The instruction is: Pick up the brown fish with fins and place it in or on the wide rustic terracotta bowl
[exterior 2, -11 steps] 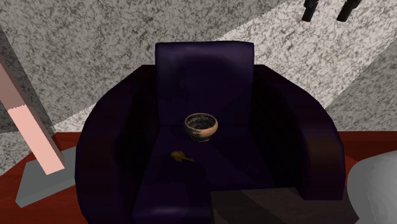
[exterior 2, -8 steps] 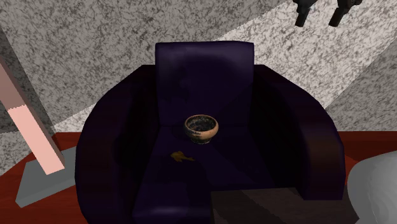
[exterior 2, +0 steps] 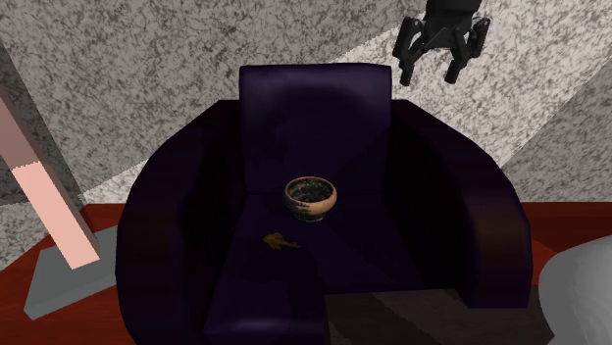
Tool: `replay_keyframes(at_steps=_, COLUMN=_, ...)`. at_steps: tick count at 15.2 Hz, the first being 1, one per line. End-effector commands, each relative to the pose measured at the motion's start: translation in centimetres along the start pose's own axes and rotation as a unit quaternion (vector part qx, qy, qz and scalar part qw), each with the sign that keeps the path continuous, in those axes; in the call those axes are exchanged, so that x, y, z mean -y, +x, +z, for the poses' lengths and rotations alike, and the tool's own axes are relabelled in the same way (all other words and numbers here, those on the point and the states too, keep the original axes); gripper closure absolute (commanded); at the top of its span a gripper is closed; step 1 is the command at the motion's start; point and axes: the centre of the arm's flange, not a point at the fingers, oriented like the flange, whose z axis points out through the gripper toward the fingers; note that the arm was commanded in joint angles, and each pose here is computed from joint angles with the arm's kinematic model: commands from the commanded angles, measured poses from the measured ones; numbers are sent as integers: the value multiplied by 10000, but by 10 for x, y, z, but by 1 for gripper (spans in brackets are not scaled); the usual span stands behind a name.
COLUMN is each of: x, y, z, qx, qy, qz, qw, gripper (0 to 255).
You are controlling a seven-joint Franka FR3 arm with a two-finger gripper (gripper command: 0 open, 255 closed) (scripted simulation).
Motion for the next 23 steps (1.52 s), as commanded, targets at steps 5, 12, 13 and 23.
replay_keyframes(at_steps=5, x=42, y=28, z=65, qx=167, qy=-3, qz=-175, qw=9997, gripper=0)
replay_keyframes(at_steps=12, x=93, y=58, z=139, qx=368, qy=-6, qz=-380, qw=9986, gripper=0)
replay_keyframes(at_steps=13, x=101, y=61, z=150, qx=397, qy=-6, qz=-409, qw=9984, gripper=0)
replay_keyframes(at_steps=23, x=176, y=94, z=257, qx=683, qy=-11, qz=-701, qw=9952, gripper=0)
